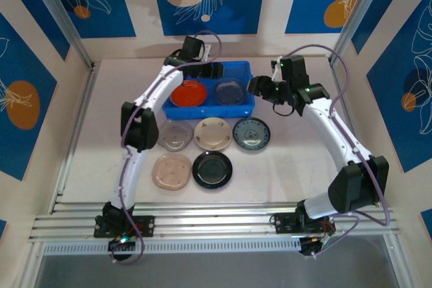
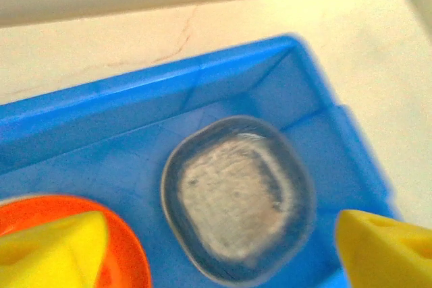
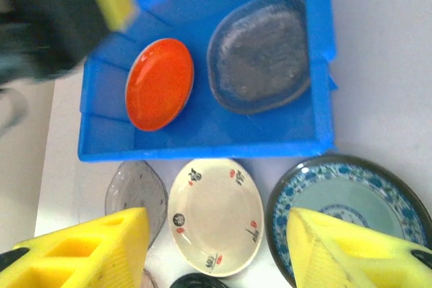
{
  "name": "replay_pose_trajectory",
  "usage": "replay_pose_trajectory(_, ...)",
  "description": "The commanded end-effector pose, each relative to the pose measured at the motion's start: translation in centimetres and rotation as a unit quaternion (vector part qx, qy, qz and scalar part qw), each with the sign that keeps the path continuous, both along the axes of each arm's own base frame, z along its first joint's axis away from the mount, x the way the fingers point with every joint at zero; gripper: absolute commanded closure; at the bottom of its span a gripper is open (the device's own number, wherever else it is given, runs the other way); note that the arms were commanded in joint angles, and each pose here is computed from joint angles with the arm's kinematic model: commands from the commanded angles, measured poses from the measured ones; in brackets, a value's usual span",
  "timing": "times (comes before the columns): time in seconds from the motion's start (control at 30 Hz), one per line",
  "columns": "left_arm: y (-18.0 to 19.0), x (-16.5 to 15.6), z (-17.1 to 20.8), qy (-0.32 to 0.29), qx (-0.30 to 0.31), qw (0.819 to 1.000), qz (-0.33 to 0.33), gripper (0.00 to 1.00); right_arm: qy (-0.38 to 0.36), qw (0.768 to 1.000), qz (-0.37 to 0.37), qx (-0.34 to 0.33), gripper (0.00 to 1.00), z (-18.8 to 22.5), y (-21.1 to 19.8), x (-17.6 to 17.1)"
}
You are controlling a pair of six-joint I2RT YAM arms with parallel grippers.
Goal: Place the plates into the plastic bin on the countertop
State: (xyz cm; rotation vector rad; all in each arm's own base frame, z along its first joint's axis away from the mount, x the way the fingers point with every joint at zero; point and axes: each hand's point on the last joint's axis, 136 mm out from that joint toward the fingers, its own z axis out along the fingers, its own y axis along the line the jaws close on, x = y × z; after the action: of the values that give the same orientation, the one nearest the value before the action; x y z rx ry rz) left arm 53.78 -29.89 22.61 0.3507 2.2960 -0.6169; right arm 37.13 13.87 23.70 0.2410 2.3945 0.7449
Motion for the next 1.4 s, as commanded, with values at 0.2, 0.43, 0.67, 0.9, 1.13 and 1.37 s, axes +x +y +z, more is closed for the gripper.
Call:
replay_pose_trajectory(0.2,1.7,-11.5,7.1,-0.018,-0.064,0.997,-0.033,0.00,0.059,0.997,-0.047,0.017,0.47,-4.9,-3.9,-4.5)
replay_pose_trajectory(0.43,1.9,-19.1,6.4,0.049,-0.141,0.988,-0.048,0.01,0.101,0.992,-0.067,0.035,0.52,-8.7,-5.2,-6.7)
replay_pose_trajectory(0.67,1.4,-23.3,2.7,0.097,-0.147,0.983,-0.045,0.01,0.146,0.985,-0.071,0.049,0.61,-12.6,-4.9,-7.3)
replay_pose_trajectory(0.9,0.4,-24.5,-0.1,0.115,-0.121,0.985,-0.048,0.03,0.187,0.979,-0.076,0.041,0.63,-15.3,-5.0,-7.4)
replay_pose_trajectory(1.13,-0.5,-24.3,-1.8,0.131,-0.127,0.982,-0.050,0.04,0.217,0.972,-0.078,0.039,0.63,-17.3,-5.0,-7.1)
replay_pose_trajectory(1.37,-0.8,-24.0,-2.6,0.135,-0.121,0.982,-0.054,0.05,0.250,0.965,-0.077,0.021,0.64,-19.2,-5.1,-7.2)
